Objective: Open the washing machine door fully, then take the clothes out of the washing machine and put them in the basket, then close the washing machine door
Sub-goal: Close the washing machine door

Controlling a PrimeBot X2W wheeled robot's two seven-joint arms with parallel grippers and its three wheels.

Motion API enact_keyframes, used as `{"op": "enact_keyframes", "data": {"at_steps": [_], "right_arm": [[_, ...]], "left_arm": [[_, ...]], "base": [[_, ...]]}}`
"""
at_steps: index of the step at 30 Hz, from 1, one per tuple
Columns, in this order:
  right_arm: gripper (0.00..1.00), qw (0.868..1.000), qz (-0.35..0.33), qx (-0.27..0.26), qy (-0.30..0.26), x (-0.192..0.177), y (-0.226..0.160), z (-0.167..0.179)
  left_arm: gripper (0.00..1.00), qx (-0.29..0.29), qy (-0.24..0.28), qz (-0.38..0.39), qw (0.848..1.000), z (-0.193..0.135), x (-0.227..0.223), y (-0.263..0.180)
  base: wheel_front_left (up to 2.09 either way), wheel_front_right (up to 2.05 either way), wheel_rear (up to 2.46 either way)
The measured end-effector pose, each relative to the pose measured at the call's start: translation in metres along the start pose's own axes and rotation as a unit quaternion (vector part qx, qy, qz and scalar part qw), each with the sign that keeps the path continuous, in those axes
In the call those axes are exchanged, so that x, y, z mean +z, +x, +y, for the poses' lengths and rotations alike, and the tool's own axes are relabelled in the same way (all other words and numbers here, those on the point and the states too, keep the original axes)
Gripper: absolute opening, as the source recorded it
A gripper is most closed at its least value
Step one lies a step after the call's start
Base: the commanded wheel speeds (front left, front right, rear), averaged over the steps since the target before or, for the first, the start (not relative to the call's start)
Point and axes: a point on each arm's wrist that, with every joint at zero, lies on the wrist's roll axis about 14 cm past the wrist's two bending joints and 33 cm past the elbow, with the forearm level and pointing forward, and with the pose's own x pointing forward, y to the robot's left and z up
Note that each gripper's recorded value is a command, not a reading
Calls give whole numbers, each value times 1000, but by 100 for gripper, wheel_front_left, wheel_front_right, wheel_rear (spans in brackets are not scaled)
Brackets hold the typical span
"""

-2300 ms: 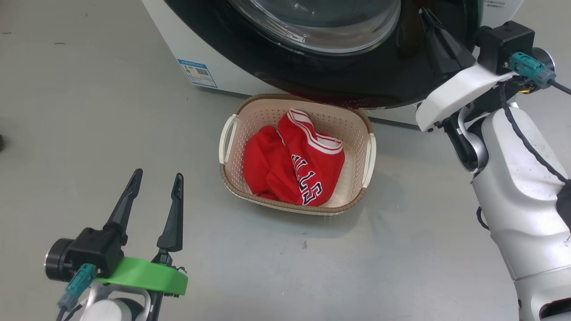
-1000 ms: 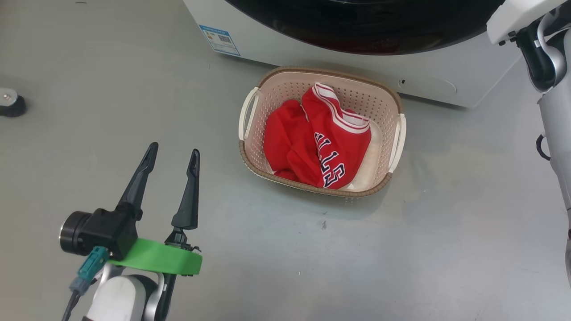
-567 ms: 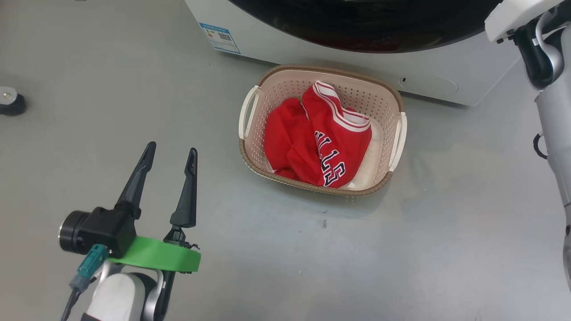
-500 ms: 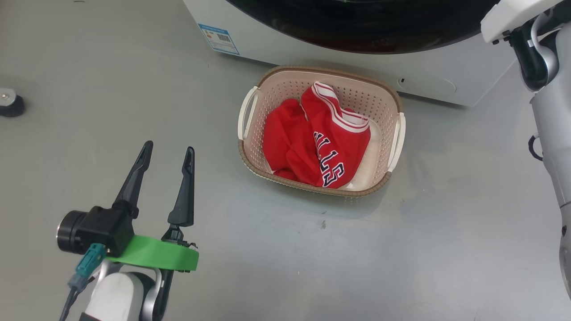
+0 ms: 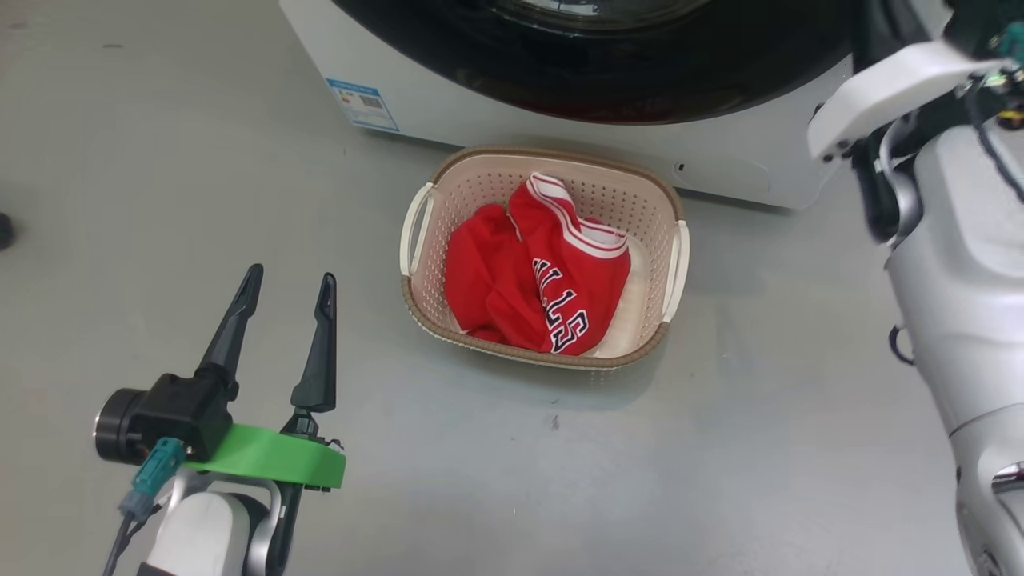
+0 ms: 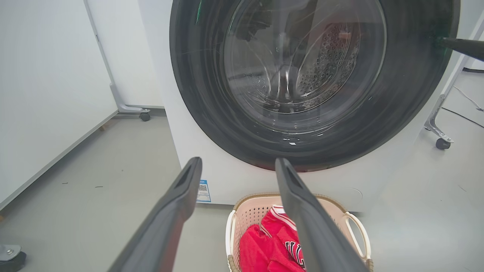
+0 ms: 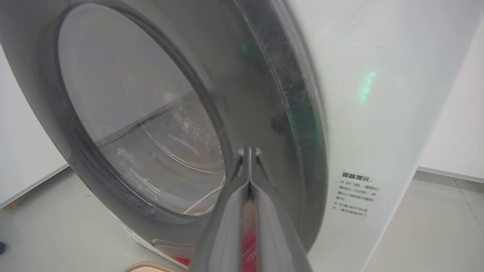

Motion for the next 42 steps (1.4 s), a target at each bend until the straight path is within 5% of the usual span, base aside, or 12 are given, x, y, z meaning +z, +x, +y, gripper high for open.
{"op": "enact_keyframes", "data": {"at_steps": [2,6,8,10,42], "right_arm": [[4,1000,3,-2,8,-4,-8,3],[37,1000,16,-7,17,-13,-25,8],[77,1000,22,-11,19,-17,-35,8],[98,999,29,-18,19,-21,-45,6],[100,991,1,-127,45,-13,-197,-4]], "left_arm": [[100,1,1,-2,1000,1,2,0],[100,-2,1,-8,1000,-1,5,1],[100,-8,0,-10,1000,-4,6,2],[100,-13,-1,-10,1000,-7,6,1],[100,-80,-5,13,997,-47,-2,-36]], "base": [[0,0,0],[0,0,0],[0,0,0],[0,0,0],[0,0,0]]}}
